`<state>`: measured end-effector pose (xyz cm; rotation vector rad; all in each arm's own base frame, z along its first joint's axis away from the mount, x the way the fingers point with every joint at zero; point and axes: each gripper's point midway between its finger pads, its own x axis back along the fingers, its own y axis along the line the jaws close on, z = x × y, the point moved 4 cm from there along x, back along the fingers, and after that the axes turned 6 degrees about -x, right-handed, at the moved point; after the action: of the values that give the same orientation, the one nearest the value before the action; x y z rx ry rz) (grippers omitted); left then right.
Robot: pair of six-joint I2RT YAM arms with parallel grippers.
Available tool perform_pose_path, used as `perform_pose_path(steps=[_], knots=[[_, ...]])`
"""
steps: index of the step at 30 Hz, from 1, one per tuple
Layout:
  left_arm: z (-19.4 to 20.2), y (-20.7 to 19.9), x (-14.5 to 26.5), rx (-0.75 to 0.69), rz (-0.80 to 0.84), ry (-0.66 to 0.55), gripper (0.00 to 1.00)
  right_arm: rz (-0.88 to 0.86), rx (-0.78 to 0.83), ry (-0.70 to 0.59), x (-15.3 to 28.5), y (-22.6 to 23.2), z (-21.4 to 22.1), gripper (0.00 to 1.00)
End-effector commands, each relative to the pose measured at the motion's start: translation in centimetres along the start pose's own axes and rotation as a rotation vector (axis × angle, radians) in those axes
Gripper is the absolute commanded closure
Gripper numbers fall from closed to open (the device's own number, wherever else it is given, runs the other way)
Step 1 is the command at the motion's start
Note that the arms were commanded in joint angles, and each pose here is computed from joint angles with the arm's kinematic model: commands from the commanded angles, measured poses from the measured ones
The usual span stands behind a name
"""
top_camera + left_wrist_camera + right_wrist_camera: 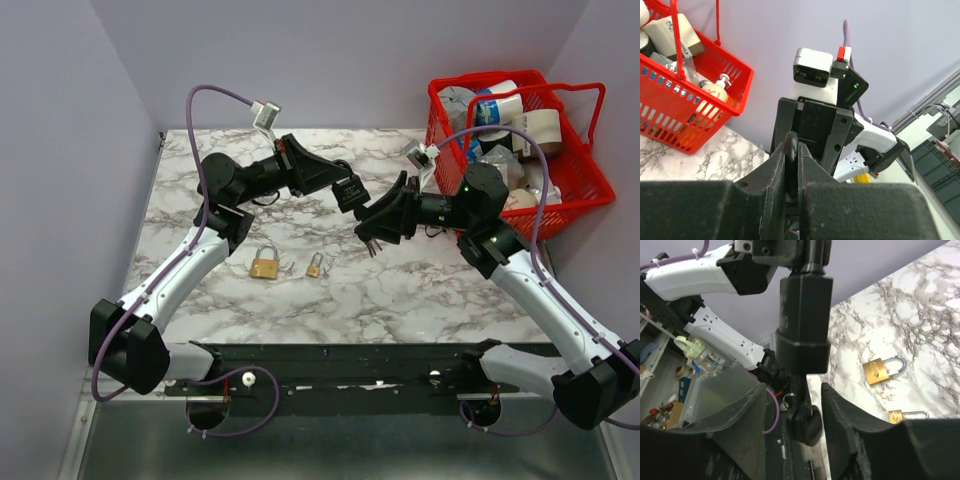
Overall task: Lock with the key
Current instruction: Lock the lock.
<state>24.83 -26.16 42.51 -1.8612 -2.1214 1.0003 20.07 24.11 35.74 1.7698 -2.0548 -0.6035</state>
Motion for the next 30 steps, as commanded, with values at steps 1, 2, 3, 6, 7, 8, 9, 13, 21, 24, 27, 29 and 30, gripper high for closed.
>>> perform_pose_path(steps=[1,2,3,6,7,8,9,13,21,24,27,29,30], knots=[[-2.0,-2.6,0.3,-0.056,0.072,-0.063,1.00,-0.005,0.045,0.030,0.6,0.2,0.8,0.50],[-2.0,-2.5,0.3,-0.052,0.069,-0.062,1.00,-0.002,0.049,0.027,0.6,0.2,0.7,0.51],[-1.9,-2.5,0.3,-0.052,0.068,-0.062,1.00,0.000,0.058,0.025,0.7,0.3,0.6,0.52],[-1.8,-2.5,0.4,-0.047,0.067,-0.059,1.00,0.006,0.064,0.019,0.8,0.4,0.3,0.56],[-1.7,-2.5,0.4,-0.046,0.068,-0.057,1.00,0.007,0.065,0.018,0.8,0.3,0.2,0.55],[-1.8,-2.5,0.5,-0.047,0.069,-0.057,1.00,0.011,0.066,0.015,0.9,0.3,0.1,0.53],[-1.7,-2.6,0.5,-0.045,0.071,-0.056,1.00,0.011,0.070,0.012,0.9,0.3,-0.1,0.51],[-1.5,-2.6,0.5,-0.034,0.071,-0.051,1.00,0.015,0.079,0.002,0.8,0.2,-0.8,0.36],[-1.4,-2.8,0.7,-0.028,0.080,-0.045,1.00,0.003,0.082,-0.001,0.6,0.4,-1.8,0.44],[-1.3,-2.8,0.7,-0.024,0.081,-0.045,1.00,-0.008,0.076,0.007,0.4,0.4,-1.9,0.53],[-1.4,-2.9,0.6,-0.024,0.084,-0.052,1.00,-0.021,0.054,0.021,0.3,0.3,-1.7,0.63],[-1.5,-3.0,0.6,-0.020,0.085,-0.053,1.00,-0.033,0.042,0.025,0.2,0.2,-1.6,0.70],[-1.5,-2.9,0.5,-0.019,0.084,-0.054,1.00,-0.035,0.022,0.028,0.1,0.2,-1.4,0.73]])
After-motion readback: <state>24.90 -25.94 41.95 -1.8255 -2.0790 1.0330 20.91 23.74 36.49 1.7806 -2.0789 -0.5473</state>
